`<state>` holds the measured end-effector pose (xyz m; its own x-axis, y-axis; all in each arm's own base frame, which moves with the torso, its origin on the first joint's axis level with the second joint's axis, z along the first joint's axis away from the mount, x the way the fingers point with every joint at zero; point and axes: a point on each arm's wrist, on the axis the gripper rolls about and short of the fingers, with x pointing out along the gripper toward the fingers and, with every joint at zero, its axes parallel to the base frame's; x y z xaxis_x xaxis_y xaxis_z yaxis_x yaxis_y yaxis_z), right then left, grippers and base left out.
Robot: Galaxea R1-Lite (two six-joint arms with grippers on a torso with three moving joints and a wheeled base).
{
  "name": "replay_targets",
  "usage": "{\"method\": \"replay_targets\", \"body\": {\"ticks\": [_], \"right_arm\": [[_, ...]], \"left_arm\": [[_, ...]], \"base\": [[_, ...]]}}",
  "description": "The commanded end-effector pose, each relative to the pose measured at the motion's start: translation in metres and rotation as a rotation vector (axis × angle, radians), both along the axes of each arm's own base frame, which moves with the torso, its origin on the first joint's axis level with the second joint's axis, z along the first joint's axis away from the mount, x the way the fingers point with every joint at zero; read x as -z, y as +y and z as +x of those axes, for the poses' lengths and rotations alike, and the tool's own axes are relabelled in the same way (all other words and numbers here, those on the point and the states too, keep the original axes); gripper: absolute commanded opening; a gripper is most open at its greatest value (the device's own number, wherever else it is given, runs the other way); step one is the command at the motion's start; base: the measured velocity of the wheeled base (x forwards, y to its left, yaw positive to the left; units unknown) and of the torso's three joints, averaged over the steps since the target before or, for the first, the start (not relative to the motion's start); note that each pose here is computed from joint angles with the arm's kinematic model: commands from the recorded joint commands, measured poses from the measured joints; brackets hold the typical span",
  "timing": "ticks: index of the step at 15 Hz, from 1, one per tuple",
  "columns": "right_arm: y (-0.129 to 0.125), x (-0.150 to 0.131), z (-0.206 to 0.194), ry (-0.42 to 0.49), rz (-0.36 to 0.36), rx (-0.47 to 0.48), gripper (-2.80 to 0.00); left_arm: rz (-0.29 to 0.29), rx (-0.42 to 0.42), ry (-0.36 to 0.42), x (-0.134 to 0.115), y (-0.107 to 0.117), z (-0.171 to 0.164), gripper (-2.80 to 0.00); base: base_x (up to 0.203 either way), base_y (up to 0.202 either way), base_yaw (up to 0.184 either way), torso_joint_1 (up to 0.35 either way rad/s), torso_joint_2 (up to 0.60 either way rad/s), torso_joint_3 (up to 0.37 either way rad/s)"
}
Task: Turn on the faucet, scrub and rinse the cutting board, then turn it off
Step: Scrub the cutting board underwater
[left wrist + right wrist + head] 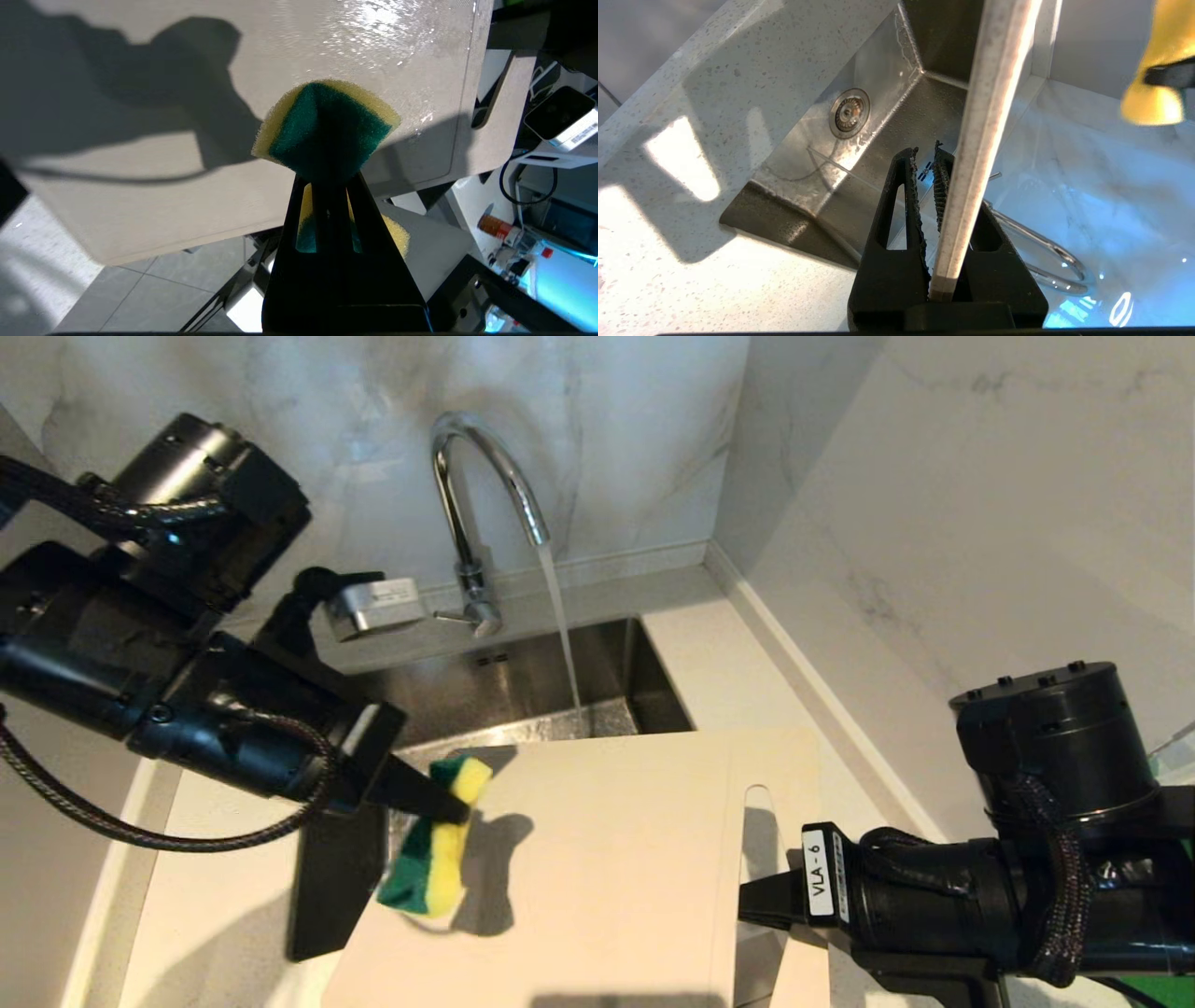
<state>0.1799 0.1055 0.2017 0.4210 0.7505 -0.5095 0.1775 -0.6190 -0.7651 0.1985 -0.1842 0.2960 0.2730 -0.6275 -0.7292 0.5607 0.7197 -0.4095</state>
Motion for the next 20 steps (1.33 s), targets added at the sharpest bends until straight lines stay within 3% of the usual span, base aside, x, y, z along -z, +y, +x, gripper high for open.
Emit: {"method": "replay_targets", "body": {"ticks": [1, 5, 9, 11, 14, 20], "right_arm": [[-0.001, -0.001, -0.001, -0.015, -0.001, -0.009, -2.8], [-0.001, -0.003, -0.002, -0.018, 0.004, -0.006, -2.8], [-0.005, -0.007, -0.005, -0.021, 0.023, 0.015, -2.8], [-0.006, -0.008, -0.006, -0.026, 0.025, 0.017, -2.8], [-0.006, -0.009, -0.007, -0.029, 0.029, 0.016, -2.8], [-0.006, -0.012, -0.006, -0.037, 0.034, 0.015, -2.8]], "left_arm": [[0.043, 0.048, 0.062, 0.021, -0.043, 0.01, -2.8], [0.036, 0.058, 0.105, 0.034, -0.085, 0.018, -2.8], [0.113, 0.019, 0.153, 0.055, -0.08, 0.02, -2.8], [0.153, -0.017, 0.183, 0.067, -0.068, 0.024, -2.8], [0.157, -0.058, 0.188, 0.079, -0.046, 0.022, -2.8], [0.167, -0.229, 0.182, 0.113, 0.032, 0.045, -2.8]], "base": [[0.0, 0.0, 0.0, 0.0, 0.0, 0.0], [0.0, 0.0, 0.0, 0.0, 0.0, 0.0], [0.0, 0.0, 0.0, 0.0, 0.0, 0.0], [0.0, 0.0, 0.0, 0.0, 0.0, 0.0], [0.0, 0.0, 0.0, 0.0, 0.0, 0.0], [0.0, 0.0, 0.0, 0.0, 0.0, 0.0]]}}
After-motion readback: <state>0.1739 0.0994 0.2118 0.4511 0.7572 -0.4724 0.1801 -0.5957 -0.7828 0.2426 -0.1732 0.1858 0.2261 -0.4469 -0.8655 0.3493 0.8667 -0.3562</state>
